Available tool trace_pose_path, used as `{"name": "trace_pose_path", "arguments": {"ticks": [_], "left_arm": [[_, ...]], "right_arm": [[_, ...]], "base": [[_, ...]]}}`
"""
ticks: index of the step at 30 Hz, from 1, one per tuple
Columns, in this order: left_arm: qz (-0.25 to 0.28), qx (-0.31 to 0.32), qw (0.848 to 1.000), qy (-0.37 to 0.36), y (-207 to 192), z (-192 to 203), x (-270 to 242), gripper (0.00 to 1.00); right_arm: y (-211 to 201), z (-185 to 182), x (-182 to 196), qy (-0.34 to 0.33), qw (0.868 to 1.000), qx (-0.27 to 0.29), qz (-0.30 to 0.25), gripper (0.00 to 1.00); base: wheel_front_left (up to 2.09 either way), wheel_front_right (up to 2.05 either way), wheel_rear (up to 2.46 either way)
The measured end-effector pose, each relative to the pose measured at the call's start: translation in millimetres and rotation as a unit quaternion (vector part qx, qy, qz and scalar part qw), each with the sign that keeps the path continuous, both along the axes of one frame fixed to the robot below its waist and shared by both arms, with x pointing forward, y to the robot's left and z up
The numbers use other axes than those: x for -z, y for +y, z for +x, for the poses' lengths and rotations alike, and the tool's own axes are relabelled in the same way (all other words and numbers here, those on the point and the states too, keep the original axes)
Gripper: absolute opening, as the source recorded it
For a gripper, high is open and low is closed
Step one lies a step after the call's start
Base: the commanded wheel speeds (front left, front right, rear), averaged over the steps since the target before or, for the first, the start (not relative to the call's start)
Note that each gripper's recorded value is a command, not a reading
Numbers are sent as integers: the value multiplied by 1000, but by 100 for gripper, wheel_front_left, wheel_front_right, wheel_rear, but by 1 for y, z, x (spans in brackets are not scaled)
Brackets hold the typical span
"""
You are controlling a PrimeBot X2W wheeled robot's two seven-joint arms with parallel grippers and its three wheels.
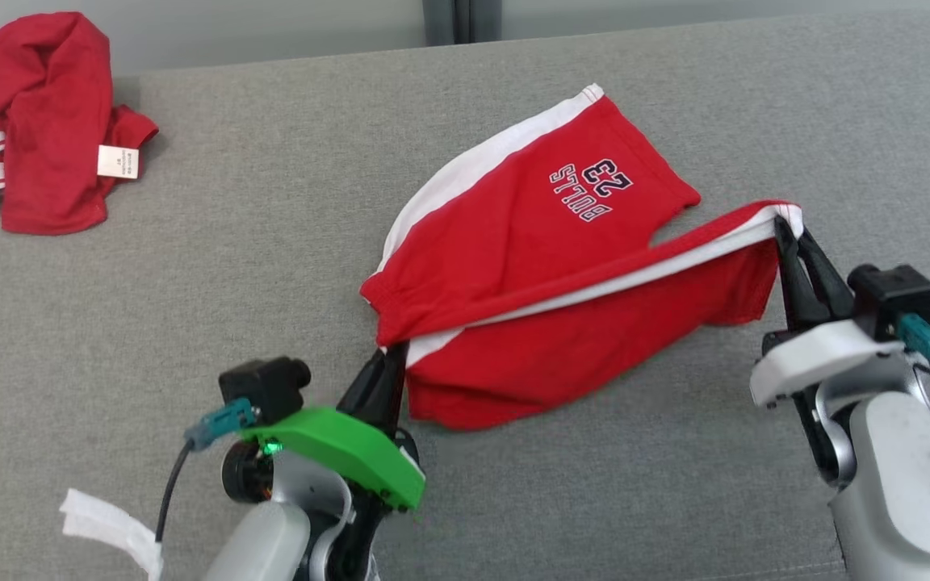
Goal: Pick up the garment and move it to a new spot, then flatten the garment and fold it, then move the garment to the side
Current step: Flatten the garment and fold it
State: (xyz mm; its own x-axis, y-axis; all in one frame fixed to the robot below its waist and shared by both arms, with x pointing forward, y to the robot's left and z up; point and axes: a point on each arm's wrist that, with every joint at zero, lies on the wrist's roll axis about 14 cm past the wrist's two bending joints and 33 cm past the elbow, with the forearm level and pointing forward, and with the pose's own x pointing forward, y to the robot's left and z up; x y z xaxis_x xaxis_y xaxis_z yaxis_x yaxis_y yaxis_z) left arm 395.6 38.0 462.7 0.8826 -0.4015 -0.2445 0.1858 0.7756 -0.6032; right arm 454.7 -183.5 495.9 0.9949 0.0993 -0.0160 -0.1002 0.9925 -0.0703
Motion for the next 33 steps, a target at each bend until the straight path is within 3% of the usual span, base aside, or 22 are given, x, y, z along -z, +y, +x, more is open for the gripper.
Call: {"name": "trace_pose_path", "arguments": {"ticks": [8, 11, 24, 25, 26, 27, 29, 30, 33], "left_arm": [[8, -25, 999, 28, 18, 49, 1, 0], [24, -30, 998, 41, 24, 62, 9, 0], [46, -51, 995, 72, 42, 102, 38, 0], [45, -51, 995, 71, 42, 104, 39, 6], [50, -52, 995, 64, 42, 106, 38, 44], [51, -52, 995, 61, 42, 106, 39, 100], [51, -52, 996, 56, 43, 104, 39, 100], [53, -54, 996, 51, 45, 104, 39, 100], [52, -60, 996, 30, 48, 103, 32, 100]], "right_arm": [[27, 71, 1, 22, 998, -44, -24, 0], [38, 92, 13, 44, 998, -51, -7, 0], [65, 154, 56, 114, 990, -75, -21, 0], [65, 158, 59, 119, 990, -75, -24, 0], [66, 163, 62, 125, 989, -76, -27, 0], [67, 165, 63, 127, 989, -77, -29, 8], [68, 168, 66, 131, 988, -77, -31, 47], [66, 169, 67, 133, 988, -75, -32, 98], [63, 171, 67, 131, 988, -72, -36, 100]], "base": [[0, 0, 0], [0, 0, 0], [0, 0, 0], [0, 0, 0], [0, 0, 0], [0, 0, 0], [0, 0, 0], [0, 0, 0], [0, 0, 0]]}}
